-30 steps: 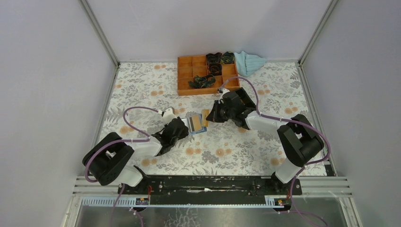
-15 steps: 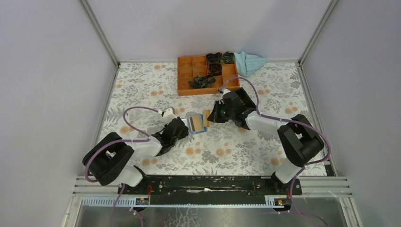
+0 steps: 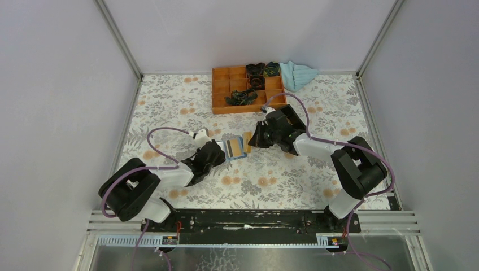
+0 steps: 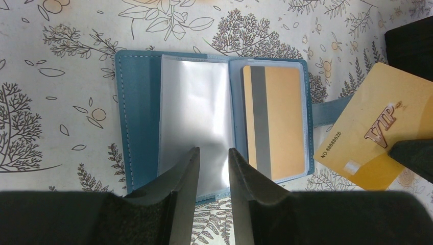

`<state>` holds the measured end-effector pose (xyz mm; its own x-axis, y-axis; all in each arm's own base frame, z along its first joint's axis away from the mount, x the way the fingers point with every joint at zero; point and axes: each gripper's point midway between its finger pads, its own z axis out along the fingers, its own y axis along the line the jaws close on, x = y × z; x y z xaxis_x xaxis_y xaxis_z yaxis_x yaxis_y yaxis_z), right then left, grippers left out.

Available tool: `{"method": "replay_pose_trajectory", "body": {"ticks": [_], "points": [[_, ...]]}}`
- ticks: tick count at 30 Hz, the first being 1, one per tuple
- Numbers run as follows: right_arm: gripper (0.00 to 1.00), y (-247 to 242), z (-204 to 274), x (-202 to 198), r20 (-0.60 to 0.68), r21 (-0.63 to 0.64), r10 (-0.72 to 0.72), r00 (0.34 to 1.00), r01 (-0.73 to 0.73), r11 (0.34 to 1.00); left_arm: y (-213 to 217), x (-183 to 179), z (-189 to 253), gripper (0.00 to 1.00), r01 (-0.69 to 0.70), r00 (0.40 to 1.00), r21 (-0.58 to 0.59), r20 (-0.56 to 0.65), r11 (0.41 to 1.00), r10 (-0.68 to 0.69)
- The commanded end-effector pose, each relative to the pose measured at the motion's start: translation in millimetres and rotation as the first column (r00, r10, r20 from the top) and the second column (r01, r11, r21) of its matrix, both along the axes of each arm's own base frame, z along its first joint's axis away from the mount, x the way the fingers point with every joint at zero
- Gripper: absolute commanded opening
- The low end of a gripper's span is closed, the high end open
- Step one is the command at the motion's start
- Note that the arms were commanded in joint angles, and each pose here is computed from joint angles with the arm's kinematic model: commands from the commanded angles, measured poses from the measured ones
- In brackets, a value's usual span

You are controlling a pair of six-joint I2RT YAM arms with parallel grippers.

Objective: Put the credit cards into the card holder
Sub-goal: Insert the credit card into the card holder.

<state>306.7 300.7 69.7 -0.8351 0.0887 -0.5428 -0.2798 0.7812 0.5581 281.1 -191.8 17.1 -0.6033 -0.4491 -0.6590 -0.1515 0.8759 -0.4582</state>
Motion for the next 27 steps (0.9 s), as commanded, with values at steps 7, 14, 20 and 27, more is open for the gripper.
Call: {"method": "replay_pose_trajectory", "body": {"ticks": [7,14,20,27], "points": [[0.0,10,13,1,0.042,0.038,0.025,0.999,-0.027,0.999,10,-30,-37,0.35,0.041,0.989,0.071,-0.143,0.997,-0.031],[0.0,11,13,1,0.04,0.046,0.03,0.999,-0.032,0.998,9,-30,-37,0.35,0.043,0.99,0.07,-0.141,0.997,-0.032],[0.0,13,14,0,0.041,0.056,0.034,0.999,-0.036,0.998,9,-31,-37,0.35,0.042,0.989,0.071,-0.142,0.997,-0.032],[0.0,14,-1,-2,0.009,0.041,0.039,0.999,-0.039,0.998,9,-31,-37,0.35,0.042,0.989,0.071,-0.143,0.997,-0.032]]}}
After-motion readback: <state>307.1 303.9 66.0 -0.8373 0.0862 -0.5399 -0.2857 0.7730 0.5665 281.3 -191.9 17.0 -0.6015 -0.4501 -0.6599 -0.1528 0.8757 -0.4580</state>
